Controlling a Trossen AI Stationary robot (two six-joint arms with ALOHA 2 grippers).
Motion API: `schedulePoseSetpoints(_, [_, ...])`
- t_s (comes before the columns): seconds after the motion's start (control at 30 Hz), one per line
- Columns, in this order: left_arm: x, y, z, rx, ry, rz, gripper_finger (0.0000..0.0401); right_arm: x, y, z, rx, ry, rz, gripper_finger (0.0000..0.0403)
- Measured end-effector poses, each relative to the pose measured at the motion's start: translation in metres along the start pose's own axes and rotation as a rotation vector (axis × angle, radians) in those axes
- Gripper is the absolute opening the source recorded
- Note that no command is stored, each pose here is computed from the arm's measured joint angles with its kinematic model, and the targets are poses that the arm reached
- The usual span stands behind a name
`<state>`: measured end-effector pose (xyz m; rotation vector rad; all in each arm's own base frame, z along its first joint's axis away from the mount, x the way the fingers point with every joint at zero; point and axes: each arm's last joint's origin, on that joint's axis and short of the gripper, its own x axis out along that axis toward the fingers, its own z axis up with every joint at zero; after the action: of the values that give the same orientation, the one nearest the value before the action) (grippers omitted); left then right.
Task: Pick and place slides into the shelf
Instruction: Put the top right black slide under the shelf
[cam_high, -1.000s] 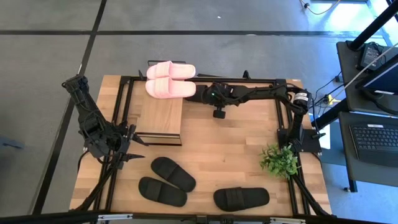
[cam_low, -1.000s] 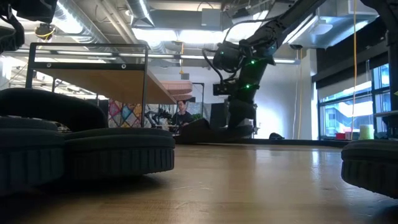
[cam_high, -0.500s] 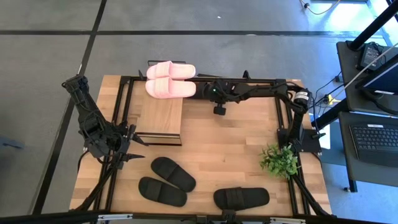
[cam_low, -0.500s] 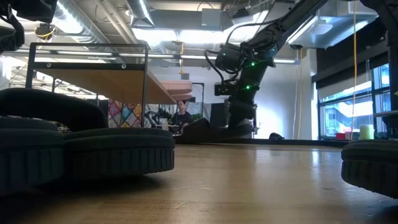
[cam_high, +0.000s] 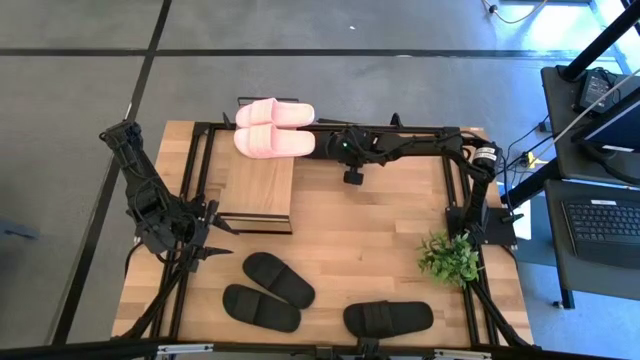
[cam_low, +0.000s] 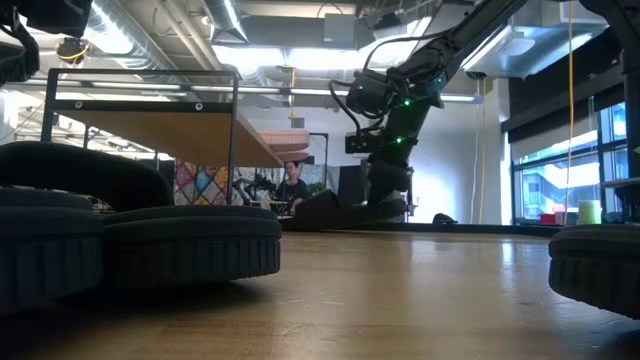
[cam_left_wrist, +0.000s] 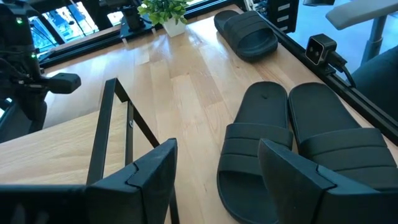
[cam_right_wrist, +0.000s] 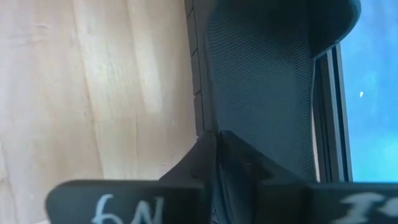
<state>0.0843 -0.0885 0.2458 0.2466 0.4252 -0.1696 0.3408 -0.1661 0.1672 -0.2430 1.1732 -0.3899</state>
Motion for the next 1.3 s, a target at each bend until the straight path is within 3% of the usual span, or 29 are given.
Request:
schedulePoseSetpoints(0.43, [0.0, 0.0, 0.0, -0.001, 0.0, 0.0, 0.0217, 0.0, 0.0, -0.001, 0.033, 0.006, 0.001, 0.007])
schedulePoseSetpoints(0.67, [0.0, 0.0, 0.0, 0.001, 0.0, 0.0, 0.0217, -0.015, -0.012, 0.001, 0.339, 0.133, 0.019, 0.0071])
schedulePoseSetpoints(0.77, [0.0, 0.0, 0.0, 0.001, 0.0, 0.0, 0.0217, -0.022, -0.026, 0.006, 0.411, 0.148, 0.008, 0.0071])
schedulePoseSetpoints(0.97, [0.0, 0.0, 0.0, -0.003, 0.0, 0.0, 0.0217, -0.035, -0.045, -0.005, 0.258, 0.3, 0.048, 0.0071])
schedulePoseSetpoints(1.17, [0.0, 0.0, 0.0, -0.007, 0.0, 0.0, 0.0217, -0.036, -0.049, -0.036, 0.314, 0.537, 0.09, 0.0071])
schedulePoseSetpoints(1.3, [0.0, 0.0, 0.0, -0.007, 0.0, 0.0, 0.0217, -0.029, -0.046, -0.04, 0.3, 0.518, 0.095, 0.0071])
